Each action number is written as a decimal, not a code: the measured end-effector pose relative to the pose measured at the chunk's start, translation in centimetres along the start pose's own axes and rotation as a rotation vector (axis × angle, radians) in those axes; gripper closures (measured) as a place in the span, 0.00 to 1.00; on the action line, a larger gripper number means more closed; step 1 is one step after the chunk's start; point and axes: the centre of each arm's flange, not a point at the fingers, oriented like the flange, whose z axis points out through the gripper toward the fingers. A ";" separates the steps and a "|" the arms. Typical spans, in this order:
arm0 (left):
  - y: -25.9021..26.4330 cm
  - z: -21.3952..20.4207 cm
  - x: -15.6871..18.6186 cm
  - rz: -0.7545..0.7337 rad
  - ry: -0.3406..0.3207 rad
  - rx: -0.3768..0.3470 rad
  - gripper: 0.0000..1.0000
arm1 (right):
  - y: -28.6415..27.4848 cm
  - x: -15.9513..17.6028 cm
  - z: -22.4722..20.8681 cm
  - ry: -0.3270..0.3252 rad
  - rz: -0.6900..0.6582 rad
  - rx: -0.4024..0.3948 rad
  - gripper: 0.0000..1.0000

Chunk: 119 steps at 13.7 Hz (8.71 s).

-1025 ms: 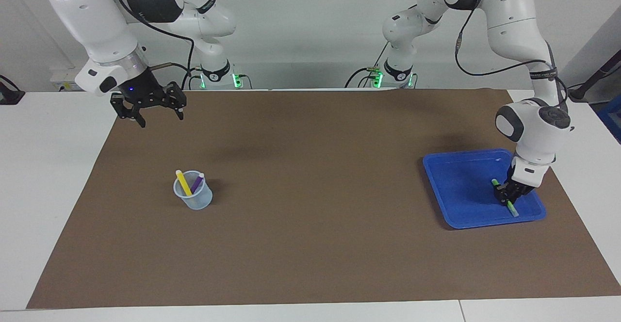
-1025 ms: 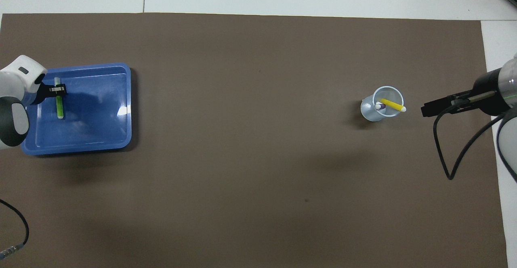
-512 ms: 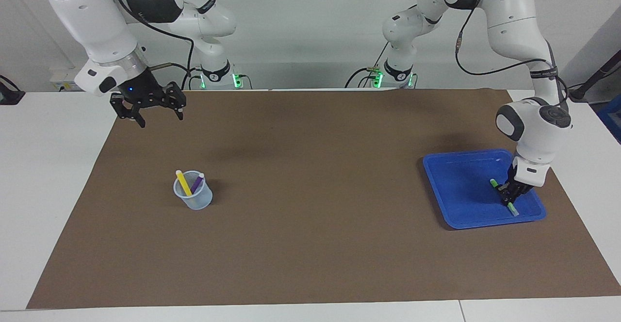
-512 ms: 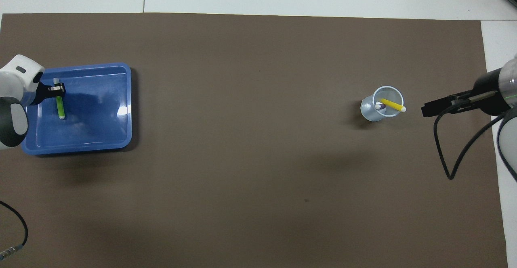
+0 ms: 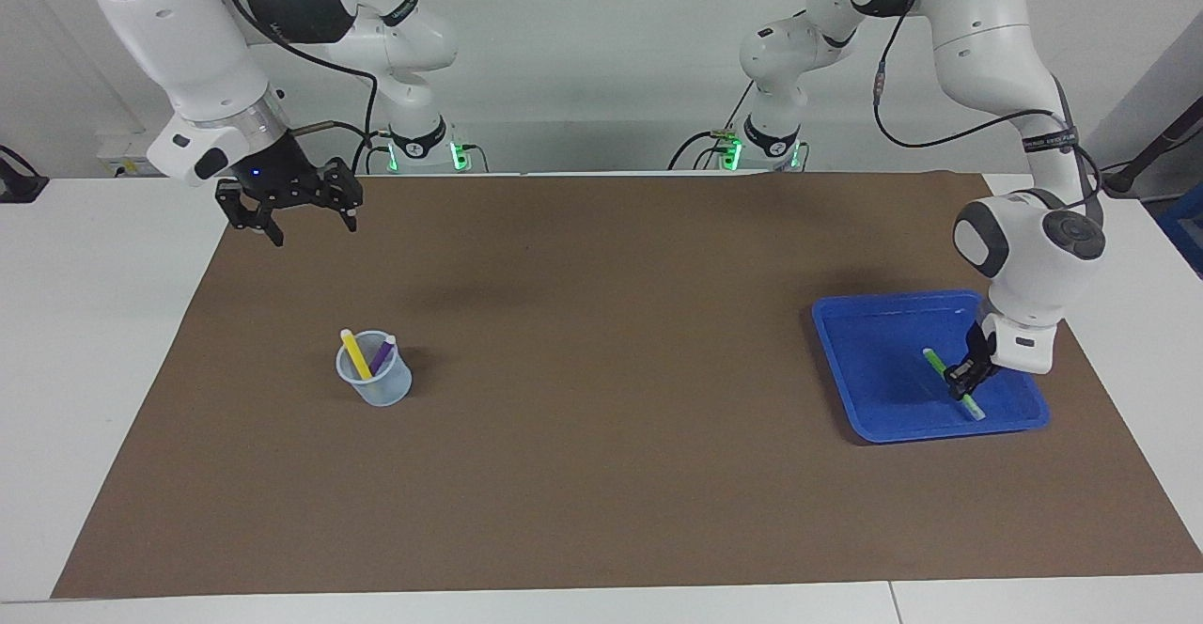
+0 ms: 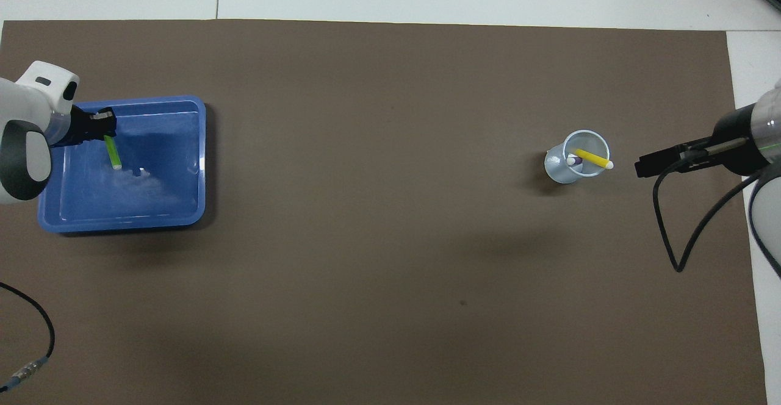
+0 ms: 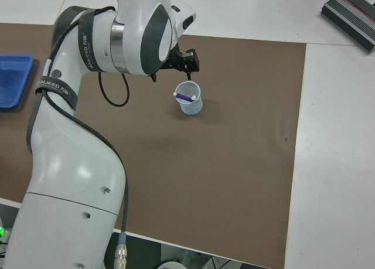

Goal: Transfer and insert pens with both arms
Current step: 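Lift the green pen with the left gripper while the right gripper approaches, then grasp the green pen's free end with the right gripper, then open the left gripper and pull the right gripper back with pen, then insert the green pen into the cup while the left gripper withdraws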

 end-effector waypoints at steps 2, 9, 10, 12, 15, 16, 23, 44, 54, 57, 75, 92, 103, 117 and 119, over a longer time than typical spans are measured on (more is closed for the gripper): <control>0.1 -2.6 0.8 -0.052 -0.028 -0.043 0.82 | -0.1 0.0 0.0 0.000 0.005 0.000 0.00; 5.6 -8.1 -1.0 -0.355 -0.077 -0.121 0.82 | -0.5 0.0 0.3 -0.001 0.077 0.049 0.00; 7.3 -8.3 -1.6 -0.400 -0.086 -0.121 0.82 | -0.6 0.0 0.4 0.004 0.091 0.097 0.00; 10.5 -8.6 -2.8 -0.490 -0.100 -0.121 0.82 | -0.3 0.0 0.2 0.025 0.126 0.200 0.00; 13.5 -8.8 -4.1 -0.619 -0.117 -0.117 0.82 | -0.4 0.4 -0.2 0.071 0.156 0.301 0.00; 14.2 -8.8 -4.4 -0.658 -0.121 -0.116 0.82 | -0.6 0.6 -0.1 0.087 0.160 0.317 0.00; 18.6 -10.5 -6.5 -0.951 -0.143 -0.122 0.82 | -3.8 2.1 3.5 0.157 0.187 0.557 0.00; 42.0 -16.5 -24.2 -1.180 -0.206 -0.395 0.82 | -18.8 5.8 12.2 0.237 0.117 0.673 0.00; 45.0 -17.2 -28.6 -1.099 -0.211 -0.410 0.82 | -17.9 6.6 10.8 0.233 0.036 0.590 0.15; 45.3 -17.4 -29.1 -1.091 -0.213 -0.421 0.82 | -17.9 6.7 10.8 0.233 0.035 0.590 0.31; 45.9 -17.6 -29.6 -1.080 -0.217 -0.453 0.82 | -17.8 6.9 11.3 0.222 0.034 0.587 0.79; 39.0 -17.5 -20.7 -1.124 -0.116 -0.403 0.00 | -11.5 6.9 10.0 0.192 0.053 0.523 0.79; 25.9 -16.4 -9.4 -0.889 0.024 -0.275 0.00 | -0.1 2.0 3.2 0.059 0.001 0.174 0.79; 13.8 -17.5 -4.6 -0.382 0.004 -0.043 0.00 | 1.8 4.0 8.3 -0.006 -0.079 -0.028 0.79; 12.7 -19.1 -5.6 -0.257 -0.038 0.012 0.00 | 2.0 4.5 9.2 -0.001 -0.081 -0.032 0.79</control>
